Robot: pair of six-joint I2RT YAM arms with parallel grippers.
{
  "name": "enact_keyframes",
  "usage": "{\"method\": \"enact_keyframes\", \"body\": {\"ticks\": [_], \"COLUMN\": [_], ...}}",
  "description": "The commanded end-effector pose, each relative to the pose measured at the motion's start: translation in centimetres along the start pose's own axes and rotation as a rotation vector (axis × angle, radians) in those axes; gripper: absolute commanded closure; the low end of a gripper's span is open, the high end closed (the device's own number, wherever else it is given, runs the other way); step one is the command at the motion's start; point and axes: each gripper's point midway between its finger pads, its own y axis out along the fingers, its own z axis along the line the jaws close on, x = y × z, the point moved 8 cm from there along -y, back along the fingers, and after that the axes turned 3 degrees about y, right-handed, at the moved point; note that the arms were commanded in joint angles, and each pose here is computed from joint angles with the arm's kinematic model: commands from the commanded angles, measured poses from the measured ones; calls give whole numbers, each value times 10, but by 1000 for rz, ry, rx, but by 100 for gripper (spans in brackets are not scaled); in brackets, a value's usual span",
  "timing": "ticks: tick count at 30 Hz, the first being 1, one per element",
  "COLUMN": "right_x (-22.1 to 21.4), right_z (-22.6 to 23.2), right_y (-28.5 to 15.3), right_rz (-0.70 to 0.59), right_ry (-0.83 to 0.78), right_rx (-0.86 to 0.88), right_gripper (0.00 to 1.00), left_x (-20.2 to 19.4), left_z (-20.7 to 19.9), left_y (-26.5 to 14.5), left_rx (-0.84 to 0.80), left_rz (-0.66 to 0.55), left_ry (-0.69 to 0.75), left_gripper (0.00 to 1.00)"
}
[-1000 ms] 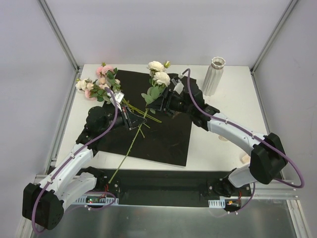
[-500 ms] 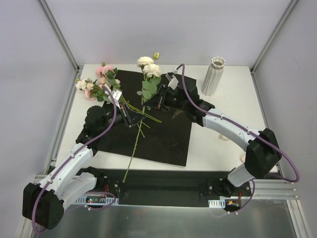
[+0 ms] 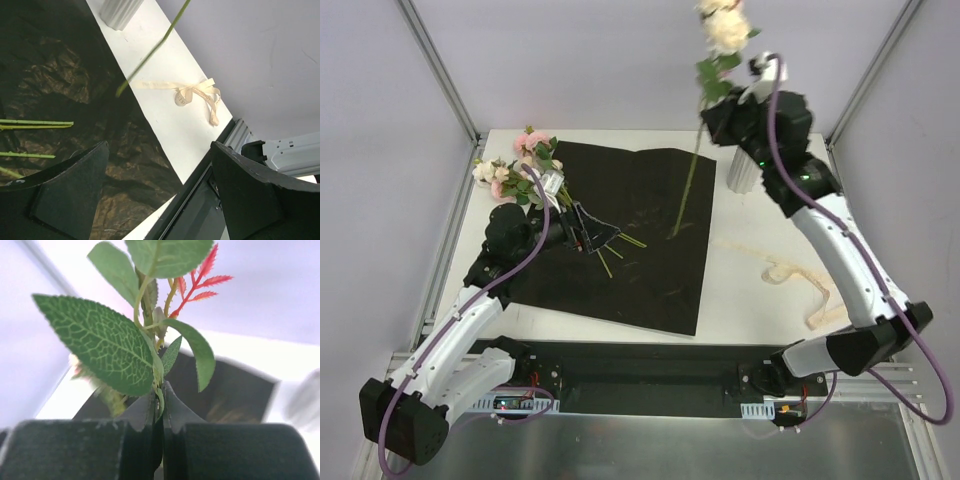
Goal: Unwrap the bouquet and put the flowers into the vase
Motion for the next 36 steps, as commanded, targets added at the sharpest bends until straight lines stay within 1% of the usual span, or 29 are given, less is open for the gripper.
{"method": "enact_keyframes", "body": {"ticks": [1,2,3,5,6,9,12,16,22,25,36], "right_x": [94,111,126,145,164,190,209,222,229,228,205], "right_z": [-34,-36,-49,-54,-60,-65,-69,-73,-89,-98,-131], "right_y": [-63,-73,-80,-89,-100,-115,-126,-128,-111,-99,-59], "right_rz": [-294,-344,-383,-432,-485,-566,-638,-716,-730,-718,-657], "right_ry": [-222,-220,-213,-185,-179,-165,-167,-199,-202,-196,-194], "right_rx": [-255,-271,-314,-307,-330,-340,-353,-331,-346,-353,-356], "right_gripper": [99,99,99,99,99,99,99,99,99,99,99], "left_x": [9,9,9,8,7,6,5,7,4,3,1], "left_z": [-6,-5,-3,-2,-1,0,1,0,2,2,2], "left_y": [-7,-7,-6,-5,-3,-1,-2,-2,0,0,-2], "left_rx": [20,25,29,30,30,32,32,31,34,34,38], "left_rz": [-28,-26,-22,-14,-8,3,3,-2,14,13,11], "left_ry": [65,62,57,49,40,24,25,23,-7,-12,-21], "left_gripper": [19,18,18,19,19,19,19,19,19,19,19]}}
